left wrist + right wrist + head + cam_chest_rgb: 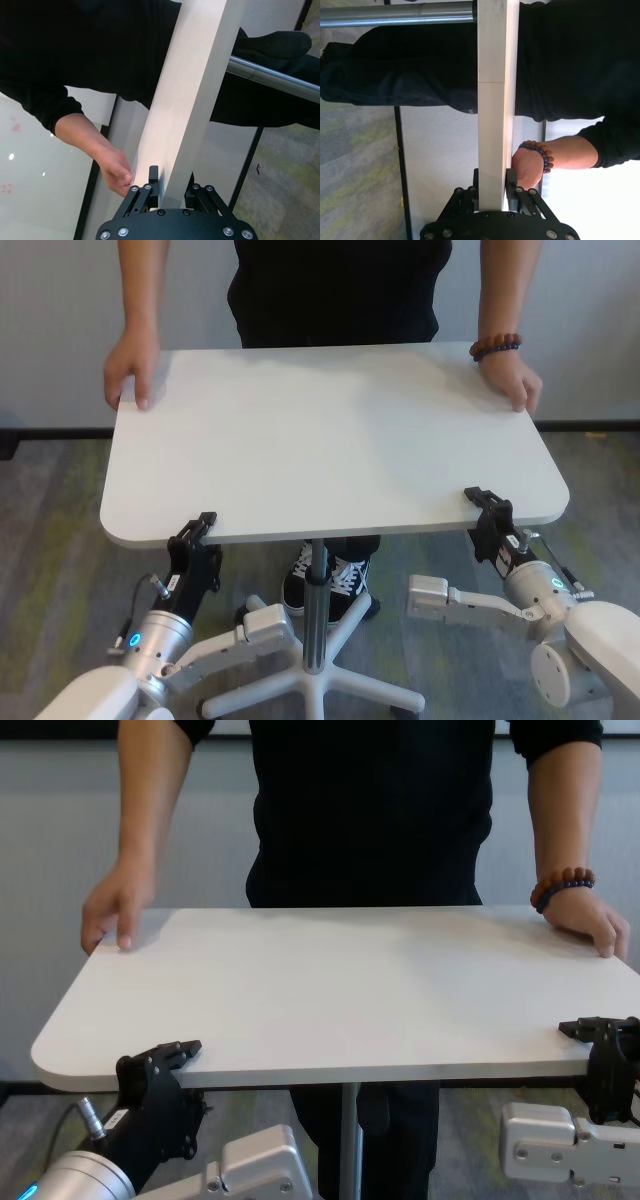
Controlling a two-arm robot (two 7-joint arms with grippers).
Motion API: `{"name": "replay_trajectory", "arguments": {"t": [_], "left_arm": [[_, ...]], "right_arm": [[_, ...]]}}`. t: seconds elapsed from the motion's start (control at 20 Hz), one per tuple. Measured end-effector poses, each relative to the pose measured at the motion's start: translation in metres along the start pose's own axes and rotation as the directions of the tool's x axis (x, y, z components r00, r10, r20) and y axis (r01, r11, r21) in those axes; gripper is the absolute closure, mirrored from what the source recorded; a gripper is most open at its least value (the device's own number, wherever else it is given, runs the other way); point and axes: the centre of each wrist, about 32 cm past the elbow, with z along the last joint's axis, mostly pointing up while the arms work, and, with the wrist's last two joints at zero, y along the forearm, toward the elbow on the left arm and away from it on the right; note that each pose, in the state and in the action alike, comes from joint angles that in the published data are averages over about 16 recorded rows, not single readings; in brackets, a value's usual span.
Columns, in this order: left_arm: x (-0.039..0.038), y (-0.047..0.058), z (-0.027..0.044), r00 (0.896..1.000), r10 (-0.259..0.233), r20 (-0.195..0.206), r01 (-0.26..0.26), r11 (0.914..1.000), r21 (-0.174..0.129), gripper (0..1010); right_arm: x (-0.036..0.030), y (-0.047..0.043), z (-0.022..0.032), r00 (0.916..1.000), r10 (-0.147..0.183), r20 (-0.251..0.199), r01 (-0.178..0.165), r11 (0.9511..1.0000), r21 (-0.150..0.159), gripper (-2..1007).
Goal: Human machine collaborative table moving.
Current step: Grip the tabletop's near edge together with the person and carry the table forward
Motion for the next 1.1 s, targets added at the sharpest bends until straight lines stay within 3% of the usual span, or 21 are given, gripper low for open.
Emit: {"name": "replay_trajectory", "arguments": {"t": [1.1], "left_arm": [[0.0004, 0.001, -0.0006, 1.0, 0.001, -0.001, -0.001, 1.0, 0.002, 716]], "right_arm": [[-0.0106, 0.0181, -0.0042, 0.9997, 0.018, -0.018, -0.018, 0.9997, 0.013, 751]]}}
